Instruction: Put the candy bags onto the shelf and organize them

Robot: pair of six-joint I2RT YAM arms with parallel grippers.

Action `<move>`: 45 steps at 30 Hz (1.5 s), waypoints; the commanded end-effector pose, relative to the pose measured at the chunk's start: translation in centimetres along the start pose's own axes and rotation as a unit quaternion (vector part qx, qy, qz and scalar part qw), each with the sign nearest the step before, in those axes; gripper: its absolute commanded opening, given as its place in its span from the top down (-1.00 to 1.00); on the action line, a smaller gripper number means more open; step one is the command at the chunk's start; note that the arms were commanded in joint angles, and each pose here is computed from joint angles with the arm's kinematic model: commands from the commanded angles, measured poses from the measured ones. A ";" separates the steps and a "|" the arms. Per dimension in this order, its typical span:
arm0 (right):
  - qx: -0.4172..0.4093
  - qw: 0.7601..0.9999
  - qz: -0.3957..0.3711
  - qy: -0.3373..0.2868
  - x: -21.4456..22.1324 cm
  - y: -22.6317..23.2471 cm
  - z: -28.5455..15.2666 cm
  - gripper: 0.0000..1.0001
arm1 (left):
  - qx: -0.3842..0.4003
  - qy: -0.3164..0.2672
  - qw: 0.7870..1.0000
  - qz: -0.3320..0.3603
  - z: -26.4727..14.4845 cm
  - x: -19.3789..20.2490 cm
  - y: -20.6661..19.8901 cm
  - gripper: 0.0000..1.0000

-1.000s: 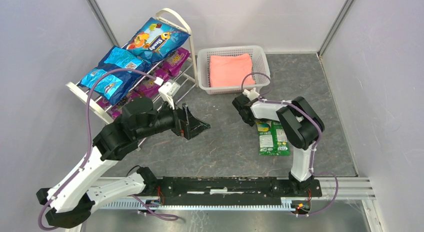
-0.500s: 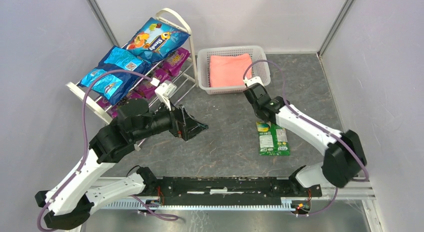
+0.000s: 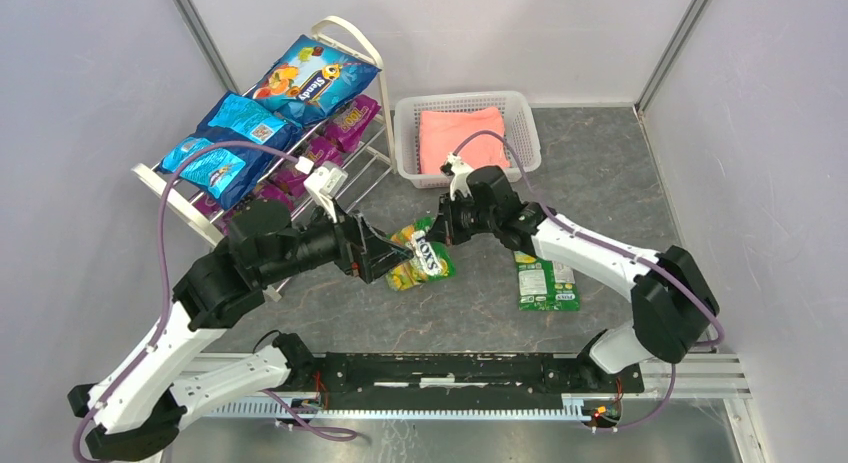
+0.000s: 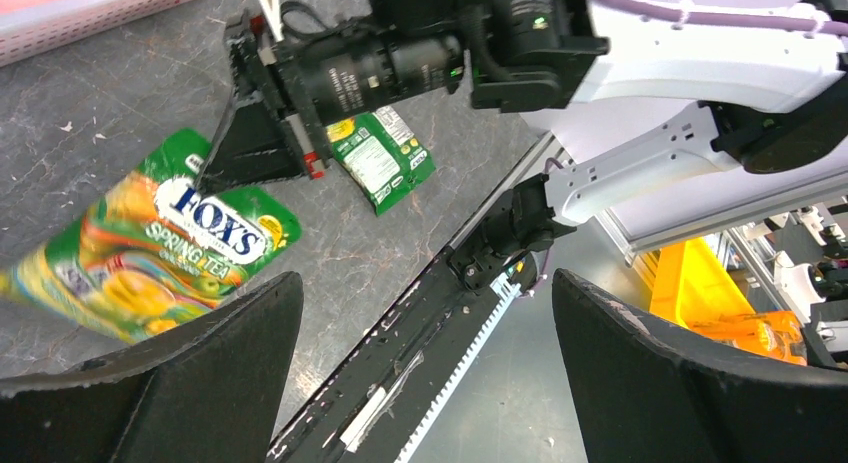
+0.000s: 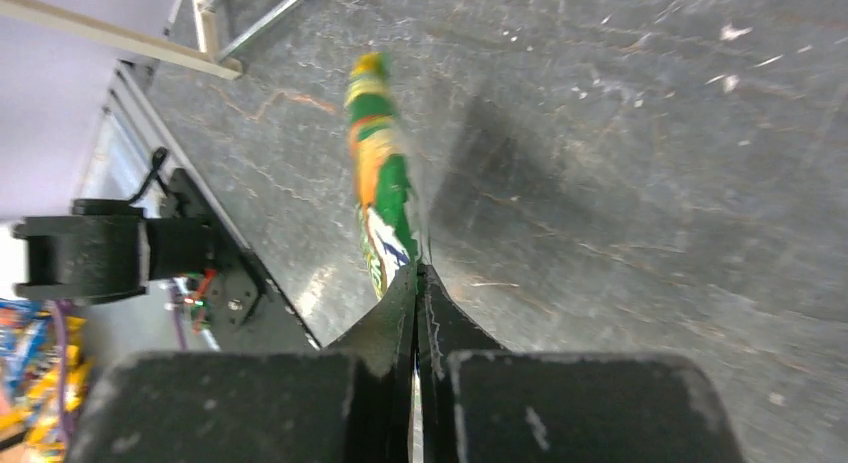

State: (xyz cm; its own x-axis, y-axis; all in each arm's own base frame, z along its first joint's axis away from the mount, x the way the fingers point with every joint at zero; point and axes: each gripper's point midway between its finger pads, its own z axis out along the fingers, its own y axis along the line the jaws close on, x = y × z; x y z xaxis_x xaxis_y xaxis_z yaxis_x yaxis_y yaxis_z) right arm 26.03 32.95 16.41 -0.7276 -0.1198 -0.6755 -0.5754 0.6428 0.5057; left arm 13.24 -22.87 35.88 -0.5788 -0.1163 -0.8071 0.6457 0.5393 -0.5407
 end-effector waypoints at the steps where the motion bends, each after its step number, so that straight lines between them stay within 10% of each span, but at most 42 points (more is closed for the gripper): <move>1: -0.063 0.993 0.085 -0.048 -2.0 1.7 0.5 0.99 | 0.011 -0.024 1.000 -0.006 -1.3 -1.0 -0.8 -1.00; 16: -0.075 0.973 0.218 -0.024 7.4 -6.7 0.7 1.00 | -0.086 0.117 0.989 -0.030 6.0 8.7 7.1 -0.99; 32: -0.112 0.969 0.219 0.007 8.9 -9.0 1.0 0.78 | -0.185 0.200 0.951 -0.146 13.7 19.7 19.1 -0.33; 40: -0.138 0.962 0.235 0.013 10.5 -8.4 0.8 -0.09 | -0.207 0.232 0.935 -0.167 13.2 23.8 21.1 -0.15; 45: -0.160 0.959 0.233 0.013 11.3 -7.2 0.5 -0.22 | -0.205 0.229 0.934 -0.181 12.8 24.6 21.1 -0.11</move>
State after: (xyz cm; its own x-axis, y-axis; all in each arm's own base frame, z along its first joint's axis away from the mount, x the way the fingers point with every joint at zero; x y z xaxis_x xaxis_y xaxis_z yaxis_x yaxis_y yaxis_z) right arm 22.85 26.42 3.64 -0.9509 0.1220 -0.2846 -0.2058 0.4375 0.8754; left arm 20.05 -25.57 3.10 -0.9143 -0.0029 -0.4050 0.2351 0.8106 -0.5364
